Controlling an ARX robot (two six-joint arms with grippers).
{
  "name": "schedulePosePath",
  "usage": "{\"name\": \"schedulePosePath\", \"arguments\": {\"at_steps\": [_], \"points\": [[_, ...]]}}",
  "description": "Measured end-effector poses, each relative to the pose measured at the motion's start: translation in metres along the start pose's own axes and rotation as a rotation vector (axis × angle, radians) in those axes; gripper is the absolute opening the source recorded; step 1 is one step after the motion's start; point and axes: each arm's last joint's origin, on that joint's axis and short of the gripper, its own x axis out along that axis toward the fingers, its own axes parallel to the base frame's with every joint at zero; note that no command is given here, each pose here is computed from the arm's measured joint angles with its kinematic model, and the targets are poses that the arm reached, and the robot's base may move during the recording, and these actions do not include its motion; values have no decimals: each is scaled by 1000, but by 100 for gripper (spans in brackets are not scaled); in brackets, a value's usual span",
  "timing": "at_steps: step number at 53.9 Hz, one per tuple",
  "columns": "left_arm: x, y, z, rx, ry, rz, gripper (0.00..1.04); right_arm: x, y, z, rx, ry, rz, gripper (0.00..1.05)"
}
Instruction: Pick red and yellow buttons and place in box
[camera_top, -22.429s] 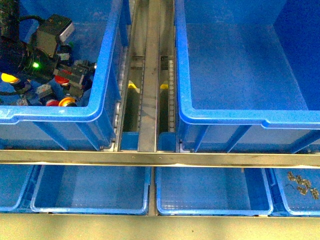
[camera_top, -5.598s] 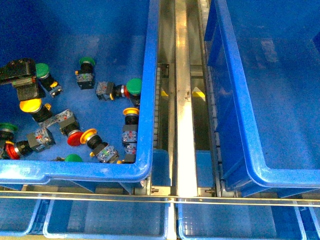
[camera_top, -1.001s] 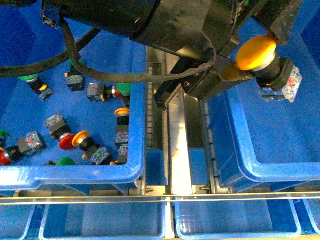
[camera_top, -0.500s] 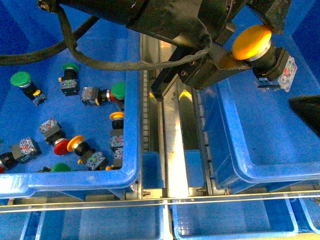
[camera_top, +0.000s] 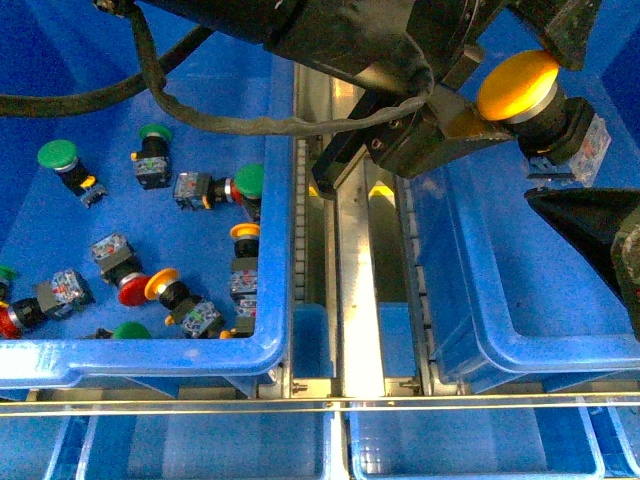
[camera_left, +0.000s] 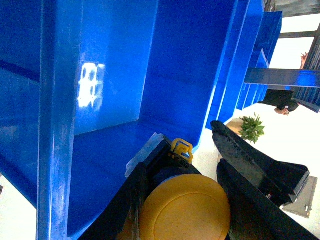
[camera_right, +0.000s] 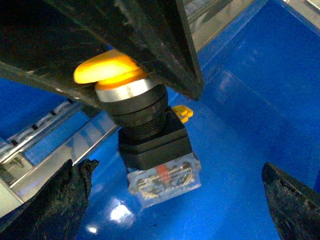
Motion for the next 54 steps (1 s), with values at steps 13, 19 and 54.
{"name": "schedulePosePath", "arguments": {"at_steps": [13,19,54], "points": [[-1,1,1,5,3,3,34,17,-4,4,-14,-21,17,99],[-1,0,1,9,3,2,34,20,-3,4,-15,-20,47,99],[-5,-3,4,48,-11,1,36,17,-3,5,-13,-30,85,36]]}}
